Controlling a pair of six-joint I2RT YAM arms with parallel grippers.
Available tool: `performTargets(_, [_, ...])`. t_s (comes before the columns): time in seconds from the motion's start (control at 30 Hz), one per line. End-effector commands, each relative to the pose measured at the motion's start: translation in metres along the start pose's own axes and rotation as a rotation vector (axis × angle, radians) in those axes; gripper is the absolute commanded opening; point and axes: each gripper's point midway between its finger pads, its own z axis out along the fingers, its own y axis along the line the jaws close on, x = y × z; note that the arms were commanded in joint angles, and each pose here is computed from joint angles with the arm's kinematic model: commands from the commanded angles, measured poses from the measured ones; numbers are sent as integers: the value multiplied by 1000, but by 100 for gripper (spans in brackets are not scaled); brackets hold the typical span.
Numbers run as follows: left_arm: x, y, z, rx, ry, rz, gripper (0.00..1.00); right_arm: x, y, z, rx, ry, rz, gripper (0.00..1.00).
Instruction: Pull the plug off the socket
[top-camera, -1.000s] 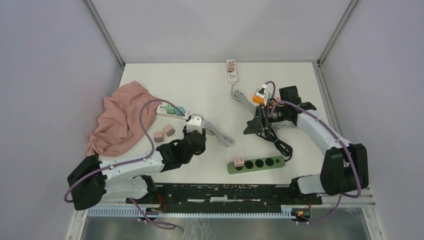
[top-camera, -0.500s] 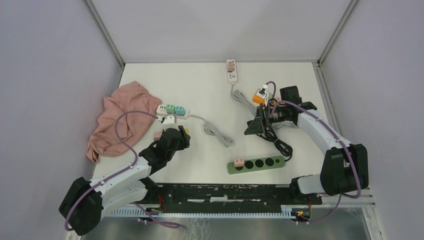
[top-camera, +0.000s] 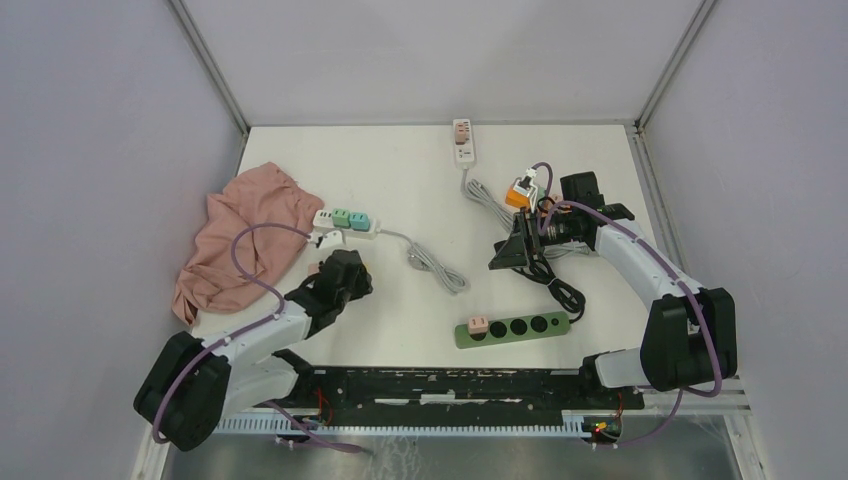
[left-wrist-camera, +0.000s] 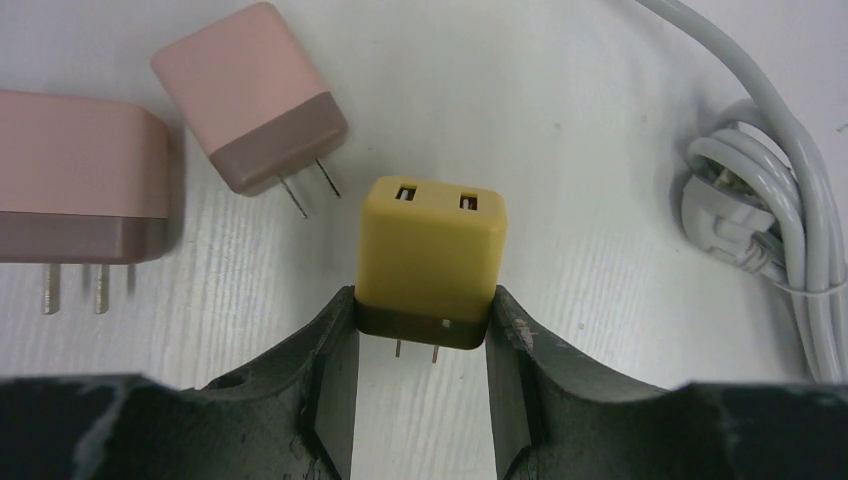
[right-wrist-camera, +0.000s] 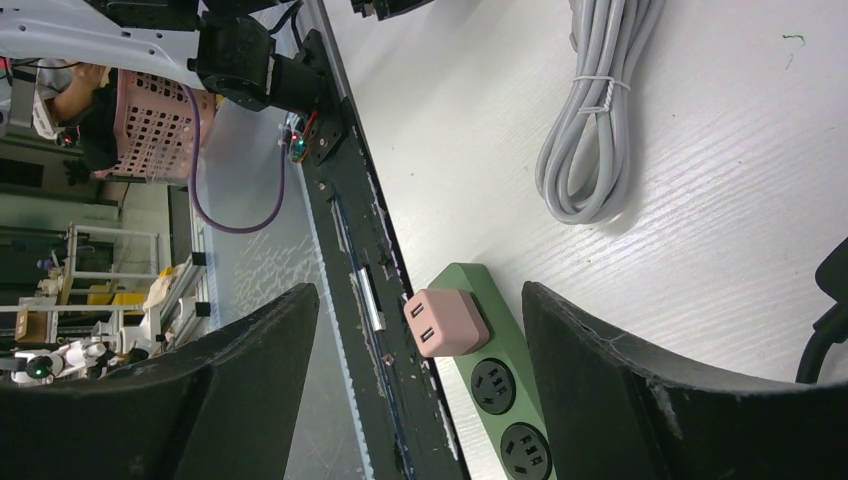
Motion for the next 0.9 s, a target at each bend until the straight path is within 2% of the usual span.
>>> performTargets(0.0, [-30, 1, 6, -57, -83, -132, 8, -18, 17, -6, -41, -38, -91, 81])
performTargets(0.17, [-29, 19, 12, -191, -65, -180, 14, -18, 18, -7, -39, -41, -94, 81])
performTargets(0.23, [-27, 26, 14, -248, -48, -183, 20, -18, 18, -7, -40, -40, -95, 81])
performTargets(0.43, [-23, 35, 14, -341, -10, -208, 69, -18, 19, -7, -40, -39, -100, 81])
performTargets(0.5, [-24, 35, 12, -343, -10, -221, 79, -17, 18, -8, -39, -39, -100, 81])
performTargets(0.6, [-30, 32, 7, -322, -30, -243, 85, -17, 18, -8, -38, -39, -102, 81])
performTargets(0.87, [-54, -2, -17, -104, -66, -270, 85, -17, 19, -9, -30, -38, -120, 81])
